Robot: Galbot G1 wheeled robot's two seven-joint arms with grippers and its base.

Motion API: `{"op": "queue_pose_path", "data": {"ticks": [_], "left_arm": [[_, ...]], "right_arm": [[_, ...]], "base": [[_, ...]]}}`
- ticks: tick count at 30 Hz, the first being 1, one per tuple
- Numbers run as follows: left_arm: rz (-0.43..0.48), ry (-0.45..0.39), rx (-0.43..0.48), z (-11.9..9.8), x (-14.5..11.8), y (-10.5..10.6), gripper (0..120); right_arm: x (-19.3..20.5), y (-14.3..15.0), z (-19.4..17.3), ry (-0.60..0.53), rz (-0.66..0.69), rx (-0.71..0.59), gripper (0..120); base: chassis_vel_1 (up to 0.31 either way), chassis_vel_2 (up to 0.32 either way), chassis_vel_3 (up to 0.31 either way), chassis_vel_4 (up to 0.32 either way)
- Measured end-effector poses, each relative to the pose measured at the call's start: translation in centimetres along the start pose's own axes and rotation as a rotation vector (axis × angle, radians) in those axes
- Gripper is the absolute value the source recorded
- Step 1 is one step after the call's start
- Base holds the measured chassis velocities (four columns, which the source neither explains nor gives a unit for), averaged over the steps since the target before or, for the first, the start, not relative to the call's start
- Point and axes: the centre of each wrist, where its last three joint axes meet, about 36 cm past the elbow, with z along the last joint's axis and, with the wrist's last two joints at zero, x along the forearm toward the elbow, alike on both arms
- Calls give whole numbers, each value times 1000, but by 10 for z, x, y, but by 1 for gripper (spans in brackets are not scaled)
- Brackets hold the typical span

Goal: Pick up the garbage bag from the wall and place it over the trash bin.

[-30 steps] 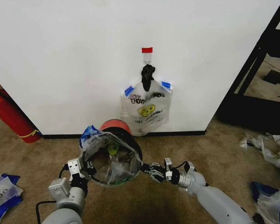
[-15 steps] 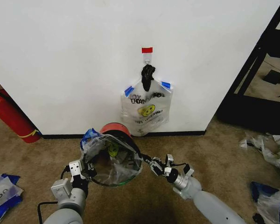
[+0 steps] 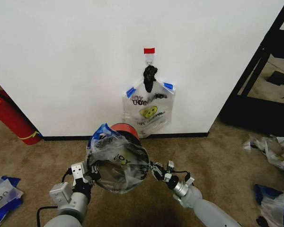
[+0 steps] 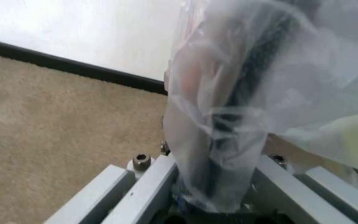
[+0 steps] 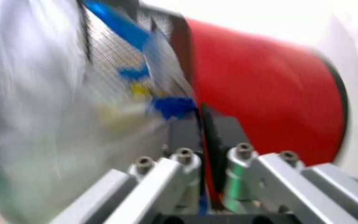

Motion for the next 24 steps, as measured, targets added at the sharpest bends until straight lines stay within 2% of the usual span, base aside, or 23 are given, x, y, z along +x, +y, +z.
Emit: {"op": "queue_pose_path", "data": {"ticks": [3,4,8,10,11,14,16,18,19,22,24], "left_arm": [[-21,-14,-52,8,-10,9,0],[-21,-14,-52,8,-10,9,0],[-55,-36,-165,23,-30,30,0],[-48,-41,-198,28,-31,33,0],[-41,-47,-222,32,-31,34,0],[-24,-64,-265,39,-31,36,0],[8,-102,-320,46,-31,39,0],[46,-150,-377,51,-32,43,0],[46,-150,-377,51,-32,43,0],[114,-236,-503,61,-35,53,0],[137,-256,-553,65,-37,58,0]], "right_arm": [[0,-3,-19,7,-76,-37,15],[0,-3,-19,7,-76,-37,15],[23,-17,-68,103,-264,-113,32],[31,-21,-85,144,-306,-124,39],[35,-23,-95,166,-319,-127,46],[35,-23,-102,174,-323,-129,53],[28,-20,-104,152,-329,-130,63],[14,-11,-101,108,-290,-141,69],[14,-11,-101,108,-290,-141,69],[-14,12,-93,84,-173,-137,83],[-33,29,-90,103,-93,-128,91]], "base": [[0,0,0,0],[0,0,0,0],[0,0,0,0],[0,0,0,0],[0,0,0,0],[0,0,0,0],[0,0,0,0],[0,0,0,0],[0,0,0,0],[0,0,0,0],[0,0,0,0]]}}
